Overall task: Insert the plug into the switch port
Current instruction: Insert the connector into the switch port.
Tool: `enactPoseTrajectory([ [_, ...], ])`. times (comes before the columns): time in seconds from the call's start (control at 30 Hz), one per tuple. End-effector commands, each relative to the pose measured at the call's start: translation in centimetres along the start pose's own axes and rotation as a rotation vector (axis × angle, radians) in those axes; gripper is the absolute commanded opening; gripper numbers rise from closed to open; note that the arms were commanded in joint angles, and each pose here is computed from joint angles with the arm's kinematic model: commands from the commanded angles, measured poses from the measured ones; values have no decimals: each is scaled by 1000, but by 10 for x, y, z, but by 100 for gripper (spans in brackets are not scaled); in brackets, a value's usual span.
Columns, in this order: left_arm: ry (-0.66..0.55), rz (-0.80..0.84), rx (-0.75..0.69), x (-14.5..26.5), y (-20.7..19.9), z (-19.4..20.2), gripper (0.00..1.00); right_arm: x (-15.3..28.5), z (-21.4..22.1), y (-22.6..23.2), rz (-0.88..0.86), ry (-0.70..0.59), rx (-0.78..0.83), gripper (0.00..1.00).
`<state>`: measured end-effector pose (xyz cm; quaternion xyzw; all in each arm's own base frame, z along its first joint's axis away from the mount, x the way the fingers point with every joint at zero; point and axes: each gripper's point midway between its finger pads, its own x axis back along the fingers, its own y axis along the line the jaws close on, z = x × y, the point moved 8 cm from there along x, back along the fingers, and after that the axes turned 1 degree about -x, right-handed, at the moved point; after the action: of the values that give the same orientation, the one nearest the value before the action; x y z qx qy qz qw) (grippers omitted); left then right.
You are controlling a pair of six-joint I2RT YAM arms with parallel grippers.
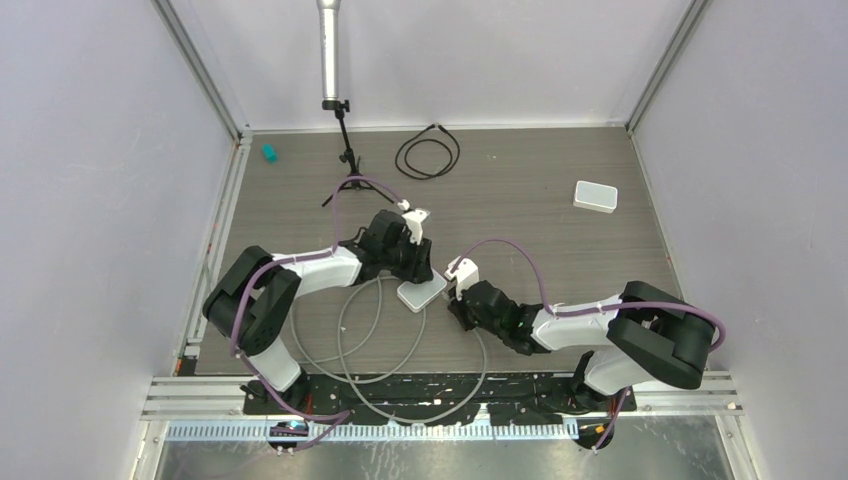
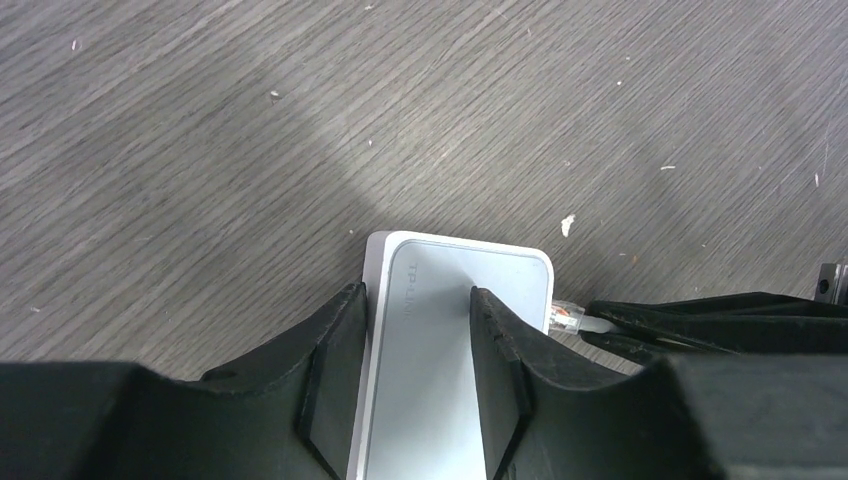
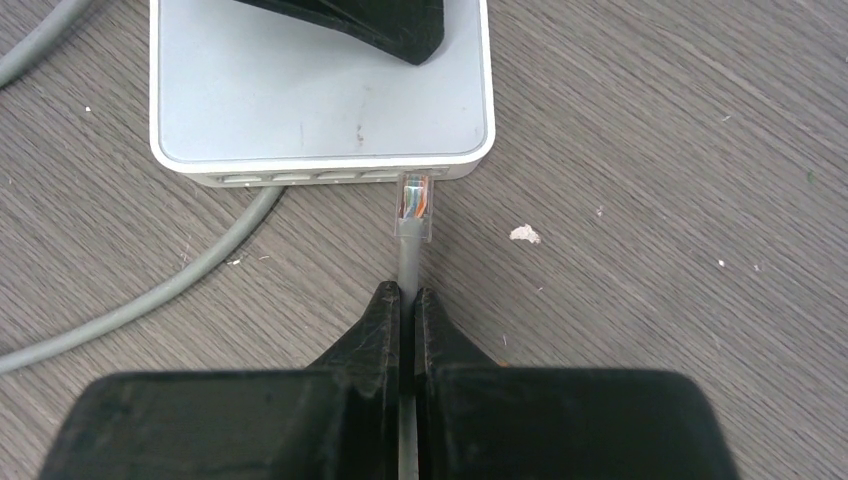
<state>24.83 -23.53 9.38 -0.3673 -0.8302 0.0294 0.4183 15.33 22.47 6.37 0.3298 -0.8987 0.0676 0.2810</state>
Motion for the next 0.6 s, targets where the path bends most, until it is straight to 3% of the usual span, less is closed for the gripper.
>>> enactPoseTrajectory([
  [0.0, 36, 32, -20, -4, -2, 3, 43, -4, -17, 5, -20, -34, 18, 1],
  [0.57, 70, 54, -40, -9, -5, 5, 37, -6, -32, -6, 29, -12, 47, 1],
])
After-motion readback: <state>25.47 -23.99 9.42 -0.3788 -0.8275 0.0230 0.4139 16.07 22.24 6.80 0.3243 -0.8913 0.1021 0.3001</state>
